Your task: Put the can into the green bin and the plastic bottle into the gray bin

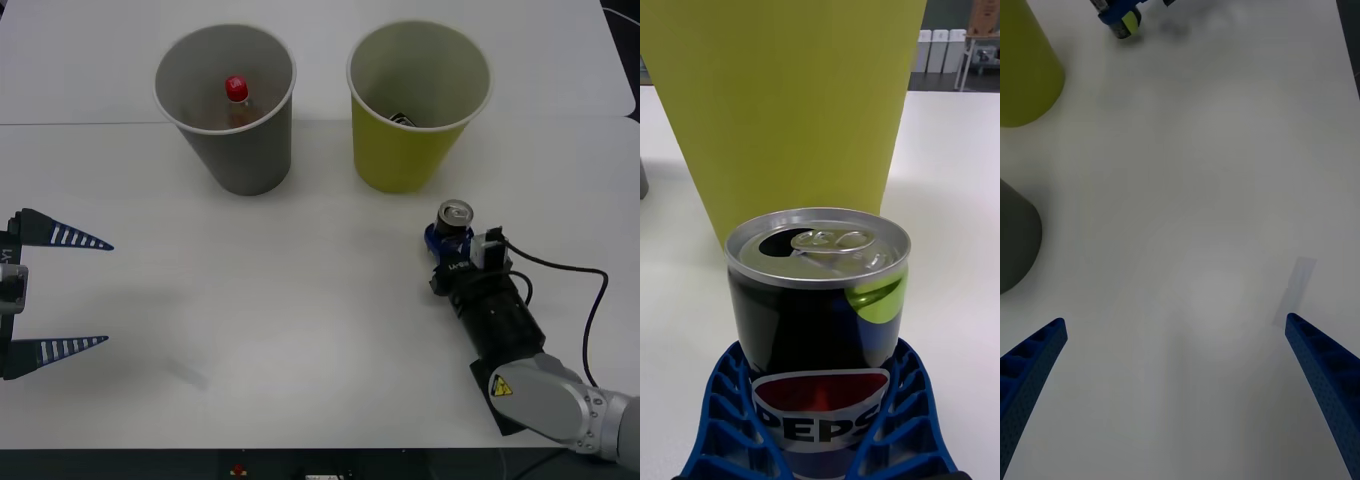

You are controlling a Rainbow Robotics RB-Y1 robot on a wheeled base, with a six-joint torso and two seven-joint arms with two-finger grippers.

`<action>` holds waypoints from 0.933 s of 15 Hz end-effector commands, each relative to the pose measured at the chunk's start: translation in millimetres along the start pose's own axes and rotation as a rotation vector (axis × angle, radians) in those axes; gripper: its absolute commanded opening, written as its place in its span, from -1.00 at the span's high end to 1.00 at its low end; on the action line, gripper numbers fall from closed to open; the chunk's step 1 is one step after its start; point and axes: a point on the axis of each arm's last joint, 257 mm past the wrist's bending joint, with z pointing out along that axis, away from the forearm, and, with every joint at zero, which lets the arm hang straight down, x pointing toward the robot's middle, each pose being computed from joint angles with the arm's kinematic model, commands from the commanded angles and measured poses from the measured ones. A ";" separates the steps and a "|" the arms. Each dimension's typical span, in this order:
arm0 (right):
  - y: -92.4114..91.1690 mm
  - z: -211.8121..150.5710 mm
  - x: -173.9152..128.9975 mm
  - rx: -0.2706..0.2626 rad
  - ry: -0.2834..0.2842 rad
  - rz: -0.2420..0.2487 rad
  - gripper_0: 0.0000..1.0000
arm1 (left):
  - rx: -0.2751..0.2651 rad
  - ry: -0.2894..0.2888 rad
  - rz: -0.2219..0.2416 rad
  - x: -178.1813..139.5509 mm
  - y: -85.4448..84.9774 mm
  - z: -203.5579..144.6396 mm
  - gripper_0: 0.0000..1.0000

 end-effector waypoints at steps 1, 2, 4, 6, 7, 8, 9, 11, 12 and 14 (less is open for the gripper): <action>-3.9 -13.9 -11.9 -0.037 0.015 0.008 1.00 | 0.000 0.000 0.000 0.0 0.0 0.0 -1.00; -3.7 -19.2 -17.4 -0.059 0.024 0.005 1.00 | 0.000 0.000 0.000 0.0 0.0 0.0 -1.00; -9.1 -28.6 -27.9 -0.090 0.039 -0.023 1.00 | 0.000 0.000 0.000 0.0 0.0 0.0 -1.00; -18.5 -38.7 -41.2 -0.131 0.068 -0.085 1.00 | 0.000 0.000 0.000 0.0 0.0 0.0 -1.00; -22.5 -43.6 -48.2 -0.151 0.089 -0.106 1.00 | 0.000 0.000 0.000 0.0 0.0 0.0 -1.00; -25.2 -48.0 -54.4 -0.170 0.110 -0.129 1.00 | 0.000 0.000 0.000 0.0 0.0 0.0 -1.00; -29.1 -54.4 -63.9 -0.194 0.139 -0.156 1.00 | 0.000 0.000 0.000 0.0 0.0 0.0 -1.00; -35.4 -64.8 -80.3 -0.235 0.196 -0.197 1.00 | 0.000 0.000 0.000 0.0 0.0 0.0 -1.00; -35.5 -73.5 -93.1 -0.266 0.232 -0.212 1.00 | 0.000 0.000 0.000 0.0 0.0 0.0 -1.00; -34.3 -88.0 -112.4 -0.310 0.289 -0.200 1.00 | 0.000 0.000 0.000 0.0 0.0 0.0 -1.00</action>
